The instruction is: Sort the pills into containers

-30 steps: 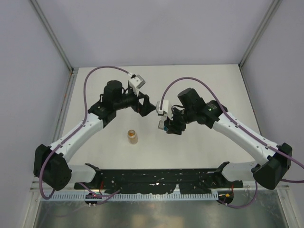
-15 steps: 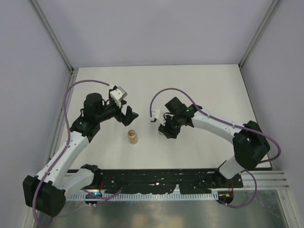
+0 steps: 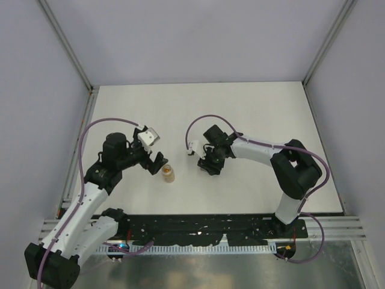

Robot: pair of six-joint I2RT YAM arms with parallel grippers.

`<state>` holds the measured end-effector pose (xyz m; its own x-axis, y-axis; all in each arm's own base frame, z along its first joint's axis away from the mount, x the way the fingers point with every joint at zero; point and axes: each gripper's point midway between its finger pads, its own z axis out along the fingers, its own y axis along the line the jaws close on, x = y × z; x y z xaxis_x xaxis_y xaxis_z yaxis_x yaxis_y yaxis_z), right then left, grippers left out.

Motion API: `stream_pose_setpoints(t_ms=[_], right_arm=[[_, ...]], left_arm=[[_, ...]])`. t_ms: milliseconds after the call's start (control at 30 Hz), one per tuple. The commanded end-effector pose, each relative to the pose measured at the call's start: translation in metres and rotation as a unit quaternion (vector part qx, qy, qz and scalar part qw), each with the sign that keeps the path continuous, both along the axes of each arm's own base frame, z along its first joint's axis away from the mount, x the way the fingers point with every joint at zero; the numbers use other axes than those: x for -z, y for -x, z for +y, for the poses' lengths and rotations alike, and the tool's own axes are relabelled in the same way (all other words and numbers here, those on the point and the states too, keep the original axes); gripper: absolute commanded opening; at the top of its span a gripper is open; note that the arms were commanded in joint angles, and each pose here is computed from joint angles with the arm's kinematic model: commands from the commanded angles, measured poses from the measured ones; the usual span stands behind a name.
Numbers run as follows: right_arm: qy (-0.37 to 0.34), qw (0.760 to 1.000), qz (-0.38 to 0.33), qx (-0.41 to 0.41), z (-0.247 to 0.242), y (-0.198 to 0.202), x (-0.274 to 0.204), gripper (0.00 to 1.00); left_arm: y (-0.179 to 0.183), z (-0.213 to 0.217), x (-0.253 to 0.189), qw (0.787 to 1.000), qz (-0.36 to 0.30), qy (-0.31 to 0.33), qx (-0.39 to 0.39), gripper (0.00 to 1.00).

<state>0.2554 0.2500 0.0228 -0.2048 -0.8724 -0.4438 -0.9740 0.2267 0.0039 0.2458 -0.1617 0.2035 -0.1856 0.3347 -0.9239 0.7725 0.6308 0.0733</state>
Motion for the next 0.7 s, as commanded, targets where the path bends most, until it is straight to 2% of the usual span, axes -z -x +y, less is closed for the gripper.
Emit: stream_pose_setpoints(t_ms=[0, 100, 300, 367, 667], right_arm=[[-0.008, 1.000, -0.025, 0.000, 0.007, -0.018, -0.005, 0.32], [-0.004, 1.000, -0.020, 0.001, 0.005, -0.018, -0.003, 0.38], [-0.002, 1.000, -0.016, 0.008, 0.001, -0.017, -0.005, 0.57], [-0.004, 1.000, -0.019, 0.010, 0.001, -0.018, -0.008, 0.61], [-0.026, 0.999, -0.031, 0.022, 0.003, -0.018, -0.041, 0.89]], left_arm=[[0.002, 0.006, 0.010, 1.000, -0.004, -0.021, 0.000, 1.00], [0.004, 0.007, 0.015, 1.000, 0.001, -0.026, 0.005, 1.00], [0.007, 0.004, 0.019, 0.999, 0.013, -0.028, 0.015, 1.00], [0.007, 0.004, 0.025, 0.999, 0.026, -0.032, 0.016, 1.00], [0.006, 0.000, 0.052, 0.994, 0.102, -0.042, 0.016, 1.00]])
